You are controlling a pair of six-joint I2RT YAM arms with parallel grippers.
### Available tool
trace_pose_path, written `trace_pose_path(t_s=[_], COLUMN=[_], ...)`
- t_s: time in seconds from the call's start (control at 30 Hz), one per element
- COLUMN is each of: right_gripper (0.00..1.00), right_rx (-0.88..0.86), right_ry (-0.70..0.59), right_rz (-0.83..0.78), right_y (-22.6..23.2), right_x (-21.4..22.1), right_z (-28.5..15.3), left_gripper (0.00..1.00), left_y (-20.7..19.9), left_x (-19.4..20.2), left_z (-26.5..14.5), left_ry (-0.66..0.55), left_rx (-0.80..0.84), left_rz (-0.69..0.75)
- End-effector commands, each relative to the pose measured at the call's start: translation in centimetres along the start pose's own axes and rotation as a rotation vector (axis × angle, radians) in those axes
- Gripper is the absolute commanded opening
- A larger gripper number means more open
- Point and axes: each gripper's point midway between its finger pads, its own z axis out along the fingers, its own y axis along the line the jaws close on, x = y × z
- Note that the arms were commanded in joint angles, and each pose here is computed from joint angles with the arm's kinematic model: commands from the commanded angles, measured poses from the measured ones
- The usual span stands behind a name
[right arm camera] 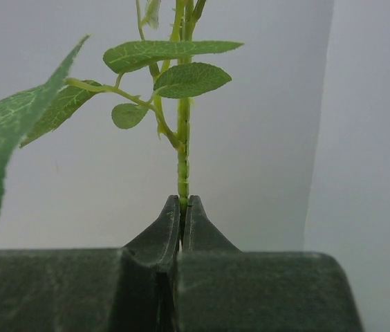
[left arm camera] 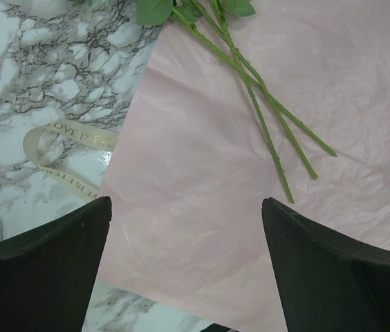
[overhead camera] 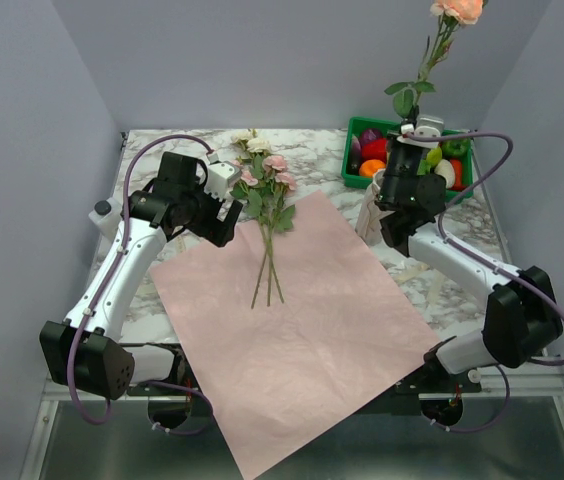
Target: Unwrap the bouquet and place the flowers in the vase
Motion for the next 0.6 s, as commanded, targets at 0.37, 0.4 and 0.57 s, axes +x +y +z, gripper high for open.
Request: trace_pose_path(t_s=[0.37,0.4,0.57], right_gripper=[0.01,0.01,0.01], right_rx=[0.022,0.028,0.043], right_ry=[0.063,0.076,0.103], right_rz=[0.024,0.027,0.056], right_y=[0.1,-0.1,-0.8], right_x=[5.0,5.4,6.0], right_z=[-1.7,-2.0,-4.1], left_gripper=[0.99,0.99,0.99], left_y=[0.1,0.1,0.1], left_x=[-0.7,-0.7,-0.8], left_z=[-1.0,-1.0,-0.5], left_ry=[-0.037,-0.037,-0.037], left_rx=[-0.005,-0.005,0.002], left_rz=[0.008,0.010,0.001])
